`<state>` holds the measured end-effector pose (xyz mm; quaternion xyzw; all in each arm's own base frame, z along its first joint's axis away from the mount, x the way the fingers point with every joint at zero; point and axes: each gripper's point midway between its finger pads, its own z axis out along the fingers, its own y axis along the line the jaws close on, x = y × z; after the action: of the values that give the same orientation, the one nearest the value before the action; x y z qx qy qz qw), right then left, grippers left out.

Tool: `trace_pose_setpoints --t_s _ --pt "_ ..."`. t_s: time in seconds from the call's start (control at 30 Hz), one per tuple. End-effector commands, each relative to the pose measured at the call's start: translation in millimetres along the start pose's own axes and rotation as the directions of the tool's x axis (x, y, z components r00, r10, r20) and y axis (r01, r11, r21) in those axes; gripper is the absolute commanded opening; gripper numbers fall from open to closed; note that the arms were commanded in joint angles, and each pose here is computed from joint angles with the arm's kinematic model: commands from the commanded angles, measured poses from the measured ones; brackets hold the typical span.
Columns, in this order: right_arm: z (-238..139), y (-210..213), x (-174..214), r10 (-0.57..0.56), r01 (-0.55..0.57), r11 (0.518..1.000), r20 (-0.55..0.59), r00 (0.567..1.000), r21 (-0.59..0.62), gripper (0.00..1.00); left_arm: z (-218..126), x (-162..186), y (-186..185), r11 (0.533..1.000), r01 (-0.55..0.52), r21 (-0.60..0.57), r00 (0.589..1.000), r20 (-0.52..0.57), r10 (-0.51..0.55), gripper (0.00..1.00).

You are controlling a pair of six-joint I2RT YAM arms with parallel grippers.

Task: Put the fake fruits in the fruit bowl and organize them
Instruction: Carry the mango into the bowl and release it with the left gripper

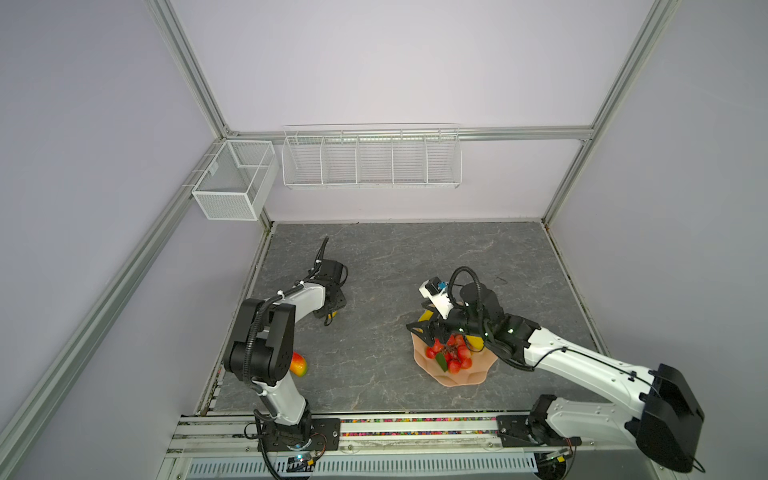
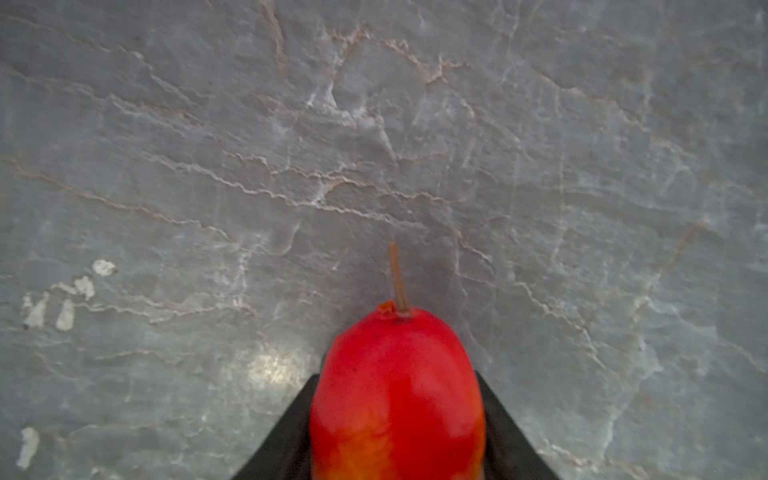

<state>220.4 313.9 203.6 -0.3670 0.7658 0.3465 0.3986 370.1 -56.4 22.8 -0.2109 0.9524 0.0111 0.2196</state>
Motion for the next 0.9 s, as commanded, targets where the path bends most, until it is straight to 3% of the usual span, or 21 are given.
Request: trace_pose_setpoints --t_s 0.0,0.13,0.23,0.37,0.47,0.57,0.67,0.77,0.87 --pt "-13 0 3 0.012 -0.012 1.000 0.012 1.000 0.008 0.88 6 4 -11 0.998 -0.004 0.059 1.000 -0.026 0.006 0.42" --pt "-33 -11 14 0.049 -0.051 0.995 0.016 0.999 0.087 0.89 -8 3 -21 0.991 -0.037 0.125 0.999 -0.007 0.039 0.39" --pt "-50 -24 28 0.095 -0.093 0.980 -0.003 0.995 0.174 0.89 -31 7 -34 0.976 -0.120 0.183 0.993 0.027 0.117 0.38" --pt "-71 -35 51 0.165 -0.150 0.952 -0.033 0.986 0.267 0.89 -82 24 -71 0.907 -0.294 0.301 0.956 0.102 0.276 0.37" --pt "-86 -36 58 0.210 -0.199 0.936 -0.007 0.978 0.291 0.89 -130 51 -102 0.795 -0.423 0.435 0.905 0.162 0.393 0.37" --pt "-99 -36 63 0.241 -0.233 0.922 0.013 0.970 0.310 0.89 -176 92 -132 0.603 -0.494 0.626 0.851 0.205 0.484 0.38" --pt "-107 -39 71 0.277 -0.261 0.902 0.003 0.961 0.343 0.89 -210 125 -147 0.470 -0.512 0.719 0.809 0.220 0.545 0.38" --pt "-112 -41 79 0.311 -0.292 0.883 0.009 0.950 0.366 0.89 -233 156 -162 0.372 -0.540 0.755 0.753 0.237 0.614 0.39" --pt "-115 -38 80 0.321 -0.314 0.884 0.038 0.946 0.345 0.89 -234 184 -175 0.348 -0.554 0.756 0.713 0.215 0.668 0.39"
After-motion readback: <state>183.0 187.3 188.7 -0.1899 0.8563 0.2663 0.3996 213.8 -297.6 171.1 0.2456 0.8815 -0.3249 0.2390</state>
